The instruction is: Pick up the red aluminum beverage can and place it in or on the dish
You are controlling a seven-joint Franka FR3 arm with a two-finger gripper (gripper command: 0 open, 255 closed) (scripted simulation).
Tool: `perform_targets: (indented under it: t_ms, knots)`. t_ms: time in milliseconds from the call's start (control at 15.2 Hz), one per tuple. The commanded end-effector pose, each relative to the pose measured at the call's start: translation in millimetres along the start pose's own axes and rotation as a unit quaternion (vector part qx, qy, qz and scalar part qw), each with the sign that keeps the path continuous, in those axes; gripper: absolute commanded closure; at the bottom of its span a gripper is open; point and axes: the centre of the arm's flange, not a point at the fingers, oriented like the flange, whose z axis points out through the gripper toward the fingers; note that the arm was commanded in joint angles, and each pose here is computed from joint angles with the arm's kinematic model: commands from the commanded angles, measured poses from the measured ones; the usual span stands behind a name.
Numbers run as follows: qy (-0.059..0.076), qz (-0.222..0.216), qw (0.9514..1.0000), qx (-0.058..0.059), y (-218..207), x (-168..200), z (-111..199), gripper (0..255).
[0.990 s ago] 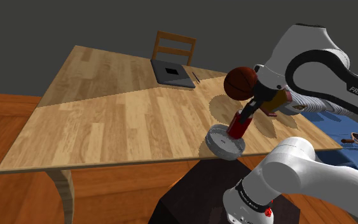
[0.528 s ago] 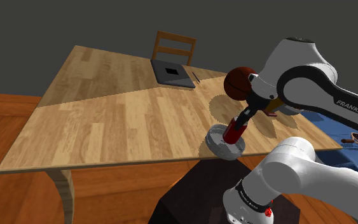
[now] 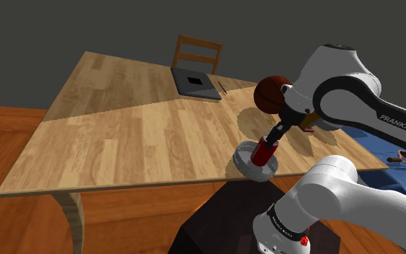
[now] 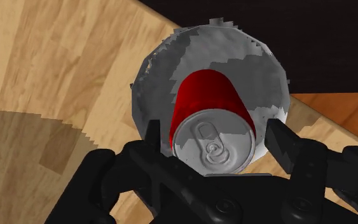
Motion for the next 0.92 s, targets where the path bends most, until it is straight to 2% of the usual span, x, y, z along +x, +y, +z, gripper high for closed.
perform_targets:
  t_ms: [0,264,528,858]
  knots:
    - [0.0,0.0,1.0,0.0,0,0,0,0]
    - [0.0,0.0,1.0,0.0,0,0,0,0]
    - [0.0,0.0,1.0,0.0,0,0,-50,0]
    - [0.0,0.0,1.0,0.0,0,0,-50,0]
